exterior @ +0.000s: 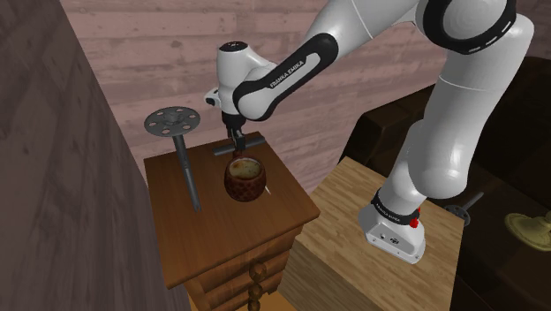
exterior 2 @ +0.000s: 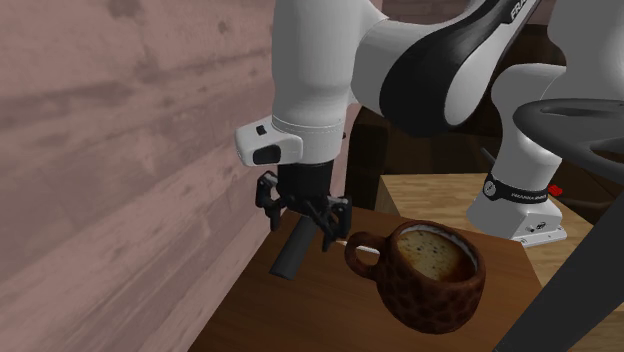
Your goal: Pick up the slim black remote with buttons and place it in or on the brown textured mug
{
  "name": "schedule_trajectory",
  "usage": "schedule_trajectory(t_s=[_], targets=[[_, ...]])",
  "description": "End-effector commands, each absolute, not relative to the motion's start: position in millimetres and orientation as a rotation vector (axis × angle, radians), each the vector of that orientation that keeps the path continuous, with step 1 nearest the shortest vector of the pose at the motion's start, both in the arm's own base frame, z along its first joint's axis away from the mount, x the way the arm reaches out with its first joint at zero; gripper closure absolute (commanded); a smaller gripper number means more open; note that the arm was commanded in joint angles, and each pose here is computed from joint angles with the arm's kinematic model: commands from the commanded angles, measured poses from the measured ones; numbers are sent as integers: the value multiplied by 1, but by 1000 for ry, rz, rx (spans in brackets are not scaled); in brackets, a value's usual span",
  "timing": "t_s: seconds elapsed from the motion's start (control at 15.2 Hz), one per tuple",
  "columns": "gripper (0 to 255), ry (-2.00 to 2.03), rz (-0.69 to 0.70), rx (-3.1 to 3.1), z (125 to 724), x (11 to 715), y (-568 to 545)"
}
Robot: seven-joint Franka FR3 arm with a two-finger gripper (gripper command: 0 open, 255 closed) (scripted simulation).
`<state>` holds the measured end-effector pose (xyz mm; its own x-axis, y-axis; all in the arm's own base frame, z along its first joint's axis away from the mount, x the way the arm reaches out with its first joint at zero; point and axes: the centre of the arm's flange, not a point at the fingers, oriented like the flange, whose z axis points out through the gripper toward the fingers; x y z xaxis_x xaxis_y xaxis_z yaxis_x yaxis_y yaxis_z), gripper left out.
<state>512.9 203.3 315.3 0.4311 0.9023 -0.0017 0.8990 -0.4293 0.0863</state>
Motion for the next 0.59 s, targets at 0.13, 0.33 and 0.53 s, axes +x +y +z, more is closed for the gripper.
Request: schedule_trajectory(t_s=[0.13,0.33,0.53], targets=[[0,1636,69,2594,314,513,203],[255,1636,69,2594,314,513,203],[255,1636,69,2594,314,513,203]])
